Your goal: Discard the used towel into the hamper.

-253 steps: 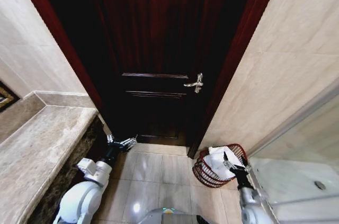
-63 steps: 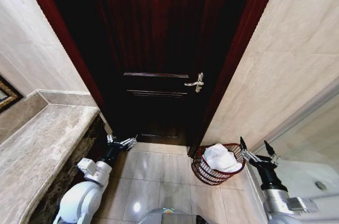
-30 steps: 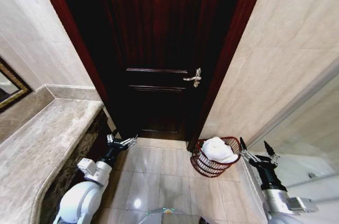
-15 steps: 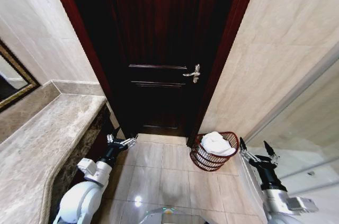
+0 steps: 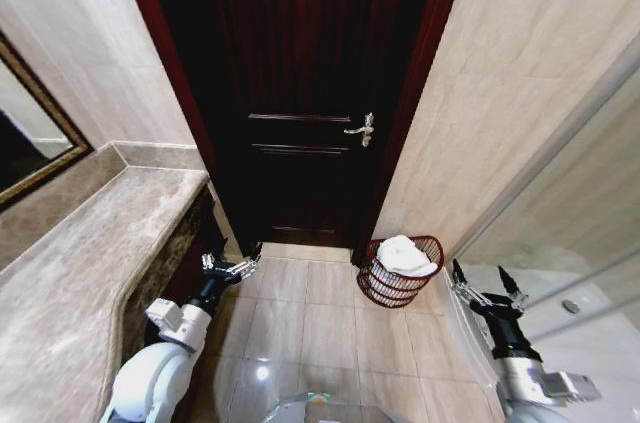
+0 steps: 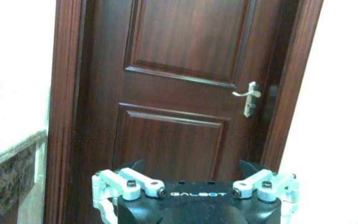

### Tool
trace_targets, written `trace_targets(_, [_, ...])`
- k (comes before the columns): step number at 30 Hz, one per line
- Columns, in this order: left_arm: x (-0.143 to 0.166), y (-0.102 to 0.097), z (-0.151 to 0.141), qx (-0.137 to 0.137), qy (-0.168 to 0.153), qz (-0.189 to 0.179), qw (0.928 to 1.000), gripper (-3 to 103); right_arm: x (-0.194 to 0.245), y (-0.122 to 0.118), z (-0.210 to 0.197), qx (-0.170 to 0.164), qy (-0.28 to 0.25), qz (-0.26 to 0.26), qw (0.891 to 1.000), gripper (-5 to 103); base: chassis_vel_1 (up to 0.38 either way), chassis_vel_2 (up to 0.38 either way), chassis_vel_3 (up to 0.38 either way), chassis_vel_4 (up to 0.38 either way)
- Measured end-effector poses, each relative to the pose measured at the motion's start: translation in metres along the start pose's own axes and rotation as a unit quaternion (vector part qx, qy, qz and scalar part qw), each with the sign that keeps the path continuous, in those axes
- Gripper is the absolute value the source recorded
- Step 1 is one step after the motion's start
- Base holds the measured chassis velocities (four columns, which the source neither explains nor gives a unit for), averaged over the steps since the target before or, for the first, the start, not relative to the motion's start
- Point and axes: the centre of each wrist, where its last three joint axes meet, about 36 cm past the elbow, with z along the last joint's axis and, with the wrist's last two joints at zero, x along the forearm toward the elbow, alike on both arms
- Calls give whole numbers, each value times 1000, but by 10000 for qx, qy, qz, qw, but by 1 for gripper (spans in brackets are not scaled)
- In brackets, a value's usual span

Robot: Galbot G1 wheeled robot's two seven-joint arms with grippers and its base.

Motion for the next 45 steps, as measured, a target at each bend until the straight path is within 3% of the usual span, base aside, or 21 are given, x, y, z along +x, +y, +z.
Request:
trace_targets(27, [0,0,0,0,2,0,10000,100,0,0,0,0,2,0,10000,100,180,-187,-181,184])
trace_targets(45, [0,0,0,0,0,0,10000,100,0,0,0,0,1,0,10000,100,-8,7,6,-4])
